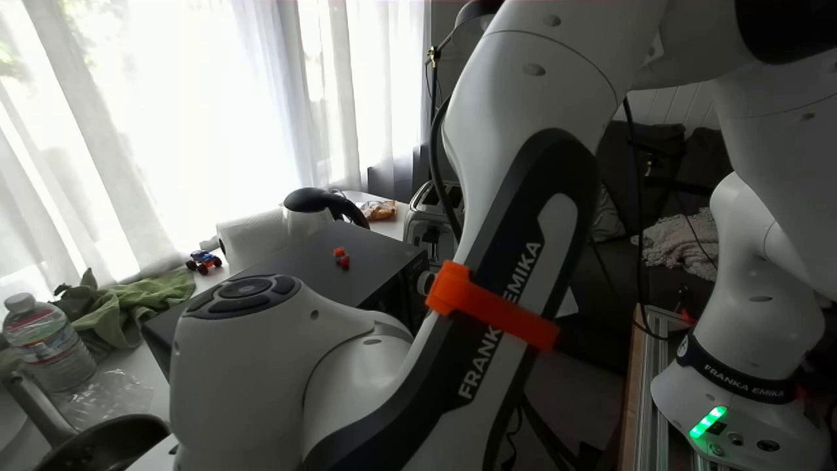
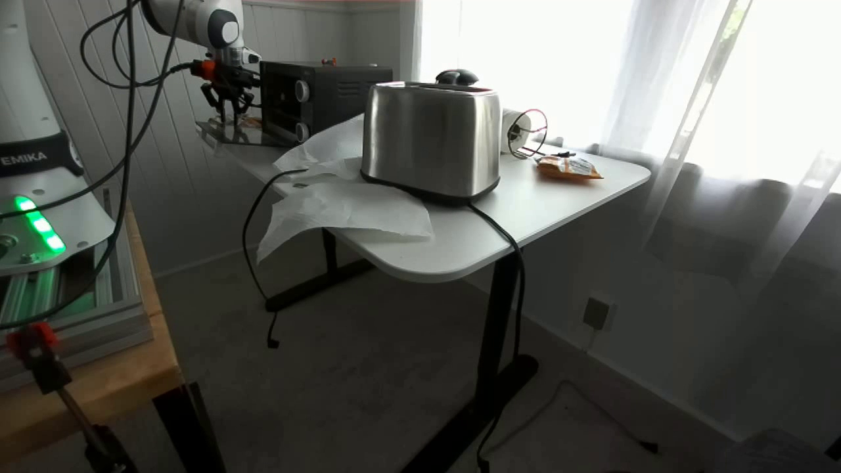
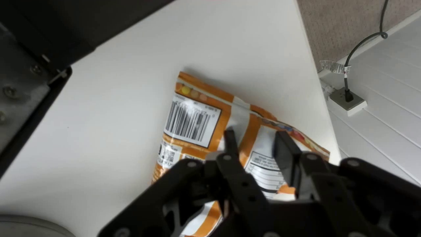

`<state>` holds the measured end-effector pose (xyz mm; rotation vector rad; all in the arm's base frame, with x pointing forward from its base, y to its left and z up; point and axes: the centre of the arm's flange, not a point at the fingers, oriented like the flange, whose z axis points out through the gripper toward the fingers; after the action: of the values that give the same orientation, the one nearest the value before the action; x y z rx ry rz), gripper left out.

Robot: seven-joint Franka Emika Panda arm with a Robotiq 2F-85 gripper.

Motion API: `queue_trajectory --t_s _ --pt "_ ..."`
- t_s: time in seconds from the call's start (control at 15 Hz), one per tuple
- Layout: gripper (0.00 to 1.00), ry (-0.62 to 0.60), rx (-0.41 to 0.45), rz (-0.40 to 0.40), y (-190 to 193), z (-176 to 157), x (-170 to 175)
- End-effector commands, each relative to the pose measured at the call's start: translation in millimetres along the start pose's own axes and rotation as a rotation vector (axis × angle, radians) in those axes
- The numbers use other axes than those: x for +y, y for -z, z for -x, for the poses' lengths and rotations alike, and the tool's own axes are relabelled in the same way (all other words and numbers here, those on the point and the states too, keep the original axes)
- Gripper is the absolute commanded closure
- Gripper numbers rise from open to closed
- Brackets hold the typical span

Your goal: Put the white and orange packet in the toaster oven.

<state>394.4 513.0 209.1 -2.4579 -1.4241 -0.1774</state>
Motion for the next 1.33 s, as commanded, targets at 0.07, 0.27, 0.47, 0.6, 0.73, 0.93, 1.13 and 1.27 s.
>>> queue_trajectory --t_s 0.07,0.27,0.47,0.6,0.73,0.93,1.13,1.27 --pt "0.96 -0.008 0.014 0.019 -8 -7 1" --pt "1.00 -0.005 0.013 0.016 -8 -6 1" --pt "0.95 0.005 0.017 0.022 -3 -5 -2" --pt "0.68 0.018 0.019 0.033 2 -6 -4" --pt "0.57 0.027 0.018 0.044 4 -7 -5" --pt "0.35 0.041 0.016 0.049 1 -10 -2" --pt "0.15 0.047 0.018 0.046 -6 -13 2" --pt "0.00 0.048 0.017 0.043 -10 -15 4"
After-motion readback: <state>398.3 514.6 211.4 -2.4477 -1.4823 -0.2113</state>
